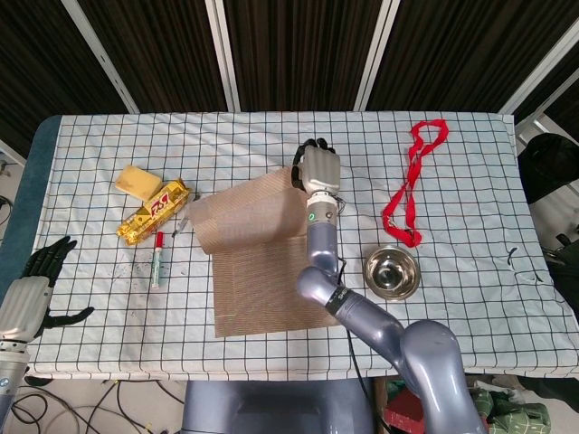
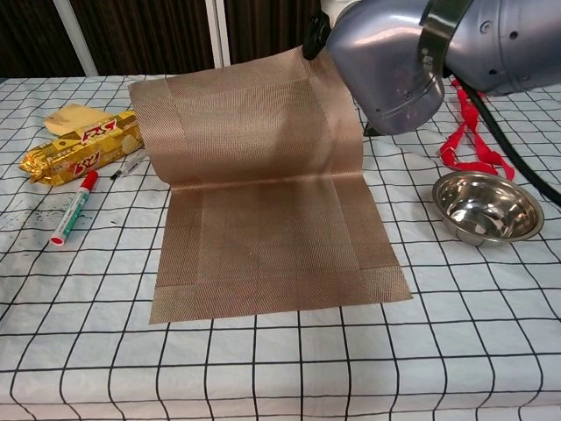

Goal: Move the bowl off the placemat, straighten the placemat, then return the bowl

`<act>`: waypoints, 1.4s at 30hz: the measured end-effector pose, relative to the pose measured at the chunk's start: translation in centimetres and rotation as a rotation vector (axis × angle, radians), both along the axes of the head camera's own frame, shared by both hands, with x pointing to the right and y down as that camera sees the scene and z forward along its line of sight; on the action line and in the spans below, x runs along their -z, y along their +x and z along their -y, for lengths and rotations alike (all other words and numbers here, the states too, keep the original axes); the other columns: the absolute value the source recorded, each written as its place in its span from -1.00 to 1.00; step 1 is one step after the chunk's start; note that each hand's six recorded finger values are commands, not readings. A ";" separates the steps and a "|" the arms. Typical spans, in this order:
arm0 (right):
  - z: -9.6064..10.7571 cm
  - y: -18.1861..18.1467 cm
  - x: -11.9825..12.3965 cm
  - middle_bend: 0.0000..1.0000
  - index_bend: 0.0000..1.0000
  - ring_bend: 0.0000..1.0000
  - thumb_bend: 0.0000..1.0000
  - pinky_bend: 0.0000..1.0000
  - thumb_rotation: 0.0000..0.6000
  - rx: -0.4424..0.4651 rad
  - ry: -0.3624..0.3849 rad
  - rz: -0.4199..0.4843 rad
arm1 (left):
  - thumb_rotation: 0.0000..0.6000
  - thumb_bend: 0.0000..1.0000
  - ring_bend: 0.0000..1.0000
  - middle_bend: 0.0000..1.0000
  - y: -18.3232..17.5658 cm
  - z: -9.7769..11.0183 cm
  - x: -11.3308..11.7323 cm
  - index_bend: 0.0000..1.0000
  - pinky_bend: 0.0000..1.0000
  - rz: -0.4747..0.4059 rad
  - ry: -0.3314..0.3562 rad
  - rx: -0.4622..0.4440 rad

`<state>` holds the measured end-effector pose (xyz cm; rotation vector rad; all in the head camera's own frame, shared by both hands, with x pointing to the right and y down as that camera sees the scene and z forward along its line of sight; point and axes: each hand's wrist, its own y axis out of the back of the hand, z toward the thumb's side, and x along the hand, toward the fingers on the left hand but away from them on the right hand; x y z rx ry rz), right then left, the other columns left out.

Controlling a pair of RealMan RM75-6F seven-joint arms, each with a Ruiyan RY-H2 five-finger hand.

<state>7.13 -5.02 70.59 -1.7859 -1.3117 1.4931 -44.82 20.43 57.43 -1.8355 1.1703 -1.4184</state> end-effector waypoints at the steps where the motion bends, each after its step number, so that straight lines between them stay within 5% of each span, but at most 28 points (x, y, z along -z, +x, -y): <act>1: 0.0 0.0 -0.3 -0.72 -0.13 -0.88 -0.26 -0.61 1.00 0.002 -0.010 -0.004 | 1.00 -0.97 -1.00 -1.00 0.0 0.0 0.0 -1.00 -1.00 0.001 -0.001 0.000; 6: -0.5 -0.2 -1.5 -0.98 -0.89 -1.00 -0.76 -0.64 1.00 0.024 -0.055 -0.019 | 1.00 -0.97 -1.00 -1.00 0.1 -0.1 -0.1 -1.00 -1.00 0.006 -0.005 -0.002; 8: -0.6 -0.2 -1.8 -1.00 -1.00 -1.00 -0.84 -0.64 1.00 0.047 -0.068 -0.041 | 1.00 -0.97 -1.00 -1.00 0.1 -0.1 -0.2 -1.00 -1.00 0.009 -0.006 -0.002; 27: -2.3 0.0 2.5 -1.00 -1.00 -1.00 -0.90 -0.64 1.00 0.159 -0.004 0.030 | 1.00 -0.97 -1.00 -1.00 0.3 -0.4 -0.2 -1.00 -1.00 0.037 0.016 -0.030; 33: -5.2 4.7 5.8 -1.00 -1.00 -1.00 -0.89 -0.64 1.00 0.219 0.033 0.013 | 1.00 -0.97 -1.00 -1.00 0.4 -0.6 -0.2 -1.00 -1.00 0.057 0.020 -0.054; 42: -11.7 16.4 11.2 -1.00 -1.00 -1.00 -0.82 -0.64 1.00 0.266 0.156 -0.116 | 1.00 -0.97 -1.00 -1.00 0.8 -1.0 -0.4 -1.00 -1.00 0.074 0.025 -0.080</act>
